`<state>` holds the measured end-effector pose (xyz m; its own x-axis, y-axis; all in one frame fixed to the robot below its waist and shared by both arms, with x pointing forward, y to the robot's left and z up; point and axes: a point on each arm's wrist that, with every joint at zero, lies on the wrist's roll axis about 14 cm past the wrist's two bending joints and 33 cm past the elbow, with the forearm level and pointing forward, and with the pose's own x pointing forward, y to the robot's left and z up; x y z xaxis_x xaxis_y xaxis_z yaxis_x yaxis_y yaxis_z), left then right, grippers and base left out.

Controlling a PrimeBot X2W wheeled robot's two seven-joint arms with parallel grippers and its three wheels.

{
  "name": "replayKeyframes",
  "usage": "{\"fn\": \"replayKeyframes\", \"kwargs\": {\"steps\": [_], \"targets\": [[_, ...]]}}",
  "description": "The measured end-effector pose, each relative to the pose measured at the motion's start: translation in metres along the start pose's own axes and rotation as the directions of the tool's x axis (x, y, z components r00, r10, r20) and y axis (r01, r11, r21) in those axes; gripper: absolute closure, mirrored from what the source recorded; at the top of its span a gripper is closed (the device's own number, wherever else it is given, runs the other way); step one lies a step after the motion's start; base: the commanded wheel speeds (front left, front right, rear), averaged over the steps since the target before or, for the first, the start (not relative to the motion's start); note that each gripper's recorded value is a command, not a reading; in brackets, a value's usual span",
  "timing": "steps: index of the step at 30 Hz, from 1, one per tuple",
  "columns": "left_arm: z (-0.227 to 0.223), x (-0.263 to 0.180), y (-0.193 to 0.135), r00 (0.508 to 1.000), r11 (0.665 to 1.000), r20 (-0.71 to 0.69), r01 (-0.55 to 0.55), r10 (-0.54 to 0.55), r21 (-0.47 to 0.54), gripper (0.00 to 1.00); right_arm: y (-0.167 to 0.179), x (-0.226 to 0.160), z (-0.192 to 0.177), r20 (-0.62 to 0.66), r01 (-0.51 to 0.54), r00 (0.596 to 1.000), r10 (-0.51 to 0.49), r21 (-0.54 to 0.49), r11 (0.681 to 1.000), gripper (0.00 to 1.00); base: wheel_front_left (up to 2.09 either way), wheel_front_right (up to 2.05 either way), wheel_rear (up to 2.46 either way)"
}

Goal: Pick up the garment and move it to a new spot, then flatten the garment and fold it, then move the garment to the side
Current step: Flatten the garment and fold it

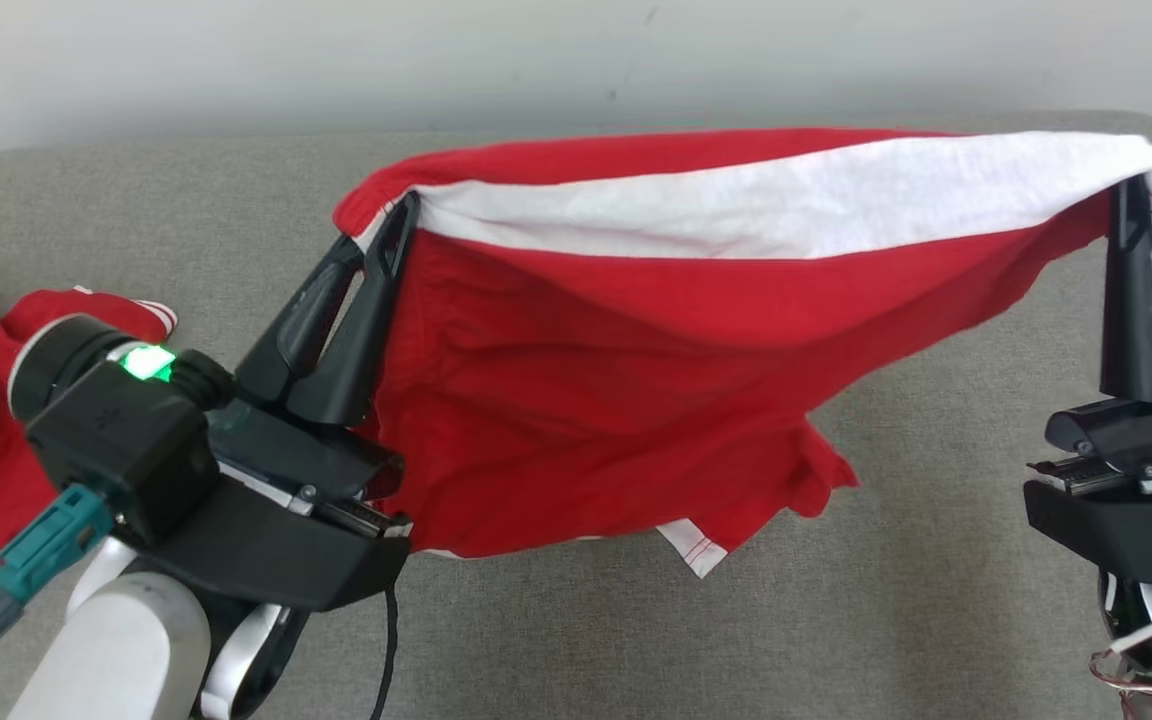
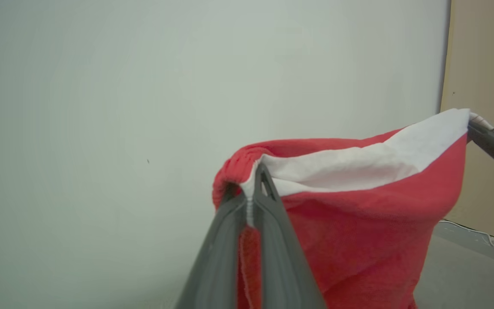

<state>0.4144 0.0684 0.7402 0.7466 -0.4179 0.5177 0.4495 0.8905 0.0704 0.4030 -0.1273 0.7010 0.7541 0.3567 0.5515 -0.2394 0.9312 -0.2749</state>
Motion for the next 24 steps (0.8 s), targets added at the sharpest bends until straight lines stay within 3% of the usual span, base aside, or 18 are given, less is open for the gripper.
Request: {"fn": "replayKeyframes", "kwargs": {"steps": [5,14,19,24], "targets": [[-0.024,0.004,0.002,0.997,0.999,-0.072,0.020,-0.022,-0.027,1.00,0.000,0.009,-0.022,-0.056,-0.026,0.998,0.027,0.033,0.999,1.00,0.00,0.00,0.00],[-0.072,0.067,0.032,0.981,0.998,-0.189,0.040,-0.047,-0.040,1.00,-0.014,0.078,-0.062,-0.133,-0.092,0.986,0.102,0.082,0.992,1.00,0.00,0.00,0.00],[-0.093,0.108,0.060,0.965,1.000,-0.263,0.000,-0.004,-0.014,1.00,-0.025,0.126,-0.080,-0.189,-0.104,0.975,0.120,0.092,0.990,1.00,0.00,0.00,0.00],[-0.105,0.142,0.090,0.955,0.998,-0.292,-0.059,0.059,0.009,1.00,-0.045,0.171,-0.088,-0.203,-0.046,0.977,0.072,0.129,0.991,1.00,0.00,0.00,0.00]]}}
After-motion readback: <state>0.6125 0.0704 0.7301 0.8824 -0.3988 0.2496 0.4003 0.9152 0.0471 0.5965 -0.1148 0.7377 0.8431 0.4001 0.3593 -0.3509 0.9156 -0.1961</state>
